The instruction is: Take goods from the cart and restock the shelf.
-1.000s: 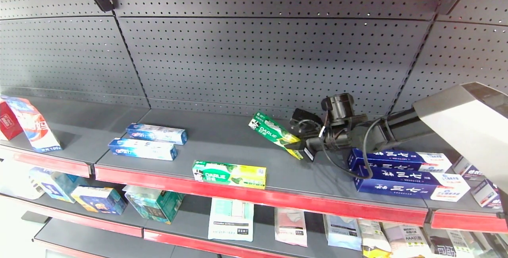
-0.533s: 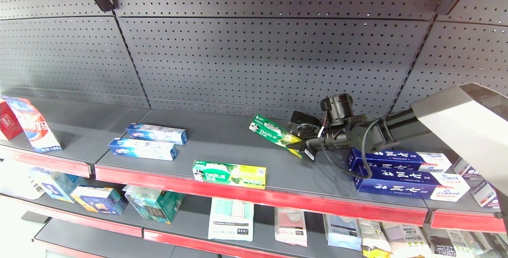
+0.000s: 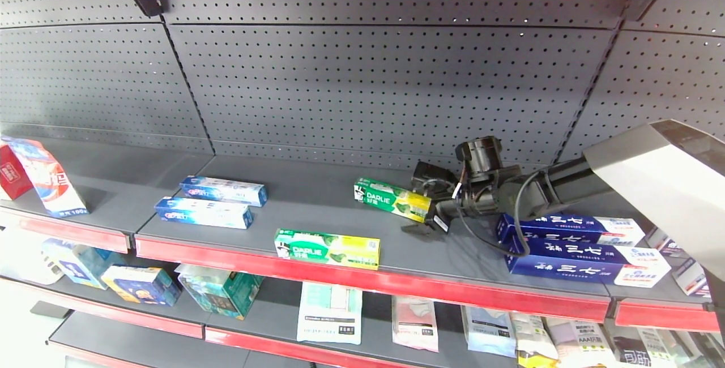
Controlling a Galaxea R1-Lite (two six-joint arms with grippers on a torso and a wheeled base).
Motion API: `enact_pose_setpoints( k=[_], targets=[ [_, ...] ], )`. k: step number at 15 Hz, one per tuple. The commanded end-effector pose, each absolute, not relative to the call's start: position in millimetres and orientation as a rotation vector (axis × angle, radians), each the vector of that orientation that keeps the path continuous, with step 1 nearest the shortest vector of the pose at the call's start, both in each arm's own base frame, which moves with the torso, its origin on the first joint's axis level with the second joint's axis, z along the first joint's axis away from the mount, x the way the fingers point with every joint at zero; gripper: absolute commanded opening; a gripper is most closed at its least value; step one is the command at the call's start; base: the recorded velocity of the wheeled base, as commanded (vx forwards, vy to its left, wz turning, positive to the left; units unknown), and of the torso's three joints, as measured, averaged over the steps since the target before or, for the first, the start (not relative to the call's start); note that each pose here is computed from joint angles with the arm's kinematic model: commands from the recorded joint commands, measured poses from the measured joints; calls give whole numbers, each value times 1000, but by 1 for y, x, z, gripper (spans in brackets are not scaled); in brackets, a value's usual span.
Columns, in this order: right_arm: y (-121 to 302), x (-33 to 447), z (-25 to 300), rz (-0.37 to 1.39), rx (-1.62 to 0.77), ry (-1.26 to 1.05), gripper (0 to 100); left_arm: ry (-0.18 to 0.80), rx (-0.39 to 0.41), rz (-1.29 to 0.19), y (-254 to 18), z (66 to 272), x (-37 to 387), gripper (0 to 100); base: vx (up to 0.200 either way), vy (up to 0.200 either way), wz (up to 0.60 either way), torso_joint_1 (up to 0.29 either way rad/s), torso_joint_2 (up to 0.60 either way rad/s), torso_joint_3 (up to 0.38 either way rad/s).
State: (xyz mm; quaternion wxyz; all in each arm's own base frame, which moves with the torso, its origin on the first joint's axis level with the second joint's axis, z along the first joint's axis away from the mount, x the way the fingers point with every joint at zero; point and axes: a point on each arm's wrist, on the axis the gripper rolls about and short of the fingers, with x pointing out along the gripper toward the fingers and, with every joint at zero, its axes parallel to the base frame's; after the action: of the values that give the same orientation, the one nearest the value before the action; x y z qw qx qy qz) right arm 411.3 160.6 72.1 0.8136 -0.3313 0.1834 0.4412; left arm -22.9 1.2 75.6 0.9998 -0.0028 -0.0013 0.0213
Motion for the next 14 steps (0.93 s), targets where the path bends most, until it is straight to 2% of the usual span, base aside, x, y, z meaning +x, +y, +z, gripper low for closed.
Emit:
enact_pose_setpoints(
  k=[1,5,14],
  targets=[
    [154,413,77,923,-701,387,100,-2,-6,43,1,76,-23,100,0,0,0,0,0,0],
    [126,406,97,797,-589,443,100,-2,-6,43,1,76,-23,100,0,0,0,0,0,0],
    [115,407,95,669,-533,516,100,-2,-6,43,1,76,-23,100,0,0,0,0,0,0]
  ],
)
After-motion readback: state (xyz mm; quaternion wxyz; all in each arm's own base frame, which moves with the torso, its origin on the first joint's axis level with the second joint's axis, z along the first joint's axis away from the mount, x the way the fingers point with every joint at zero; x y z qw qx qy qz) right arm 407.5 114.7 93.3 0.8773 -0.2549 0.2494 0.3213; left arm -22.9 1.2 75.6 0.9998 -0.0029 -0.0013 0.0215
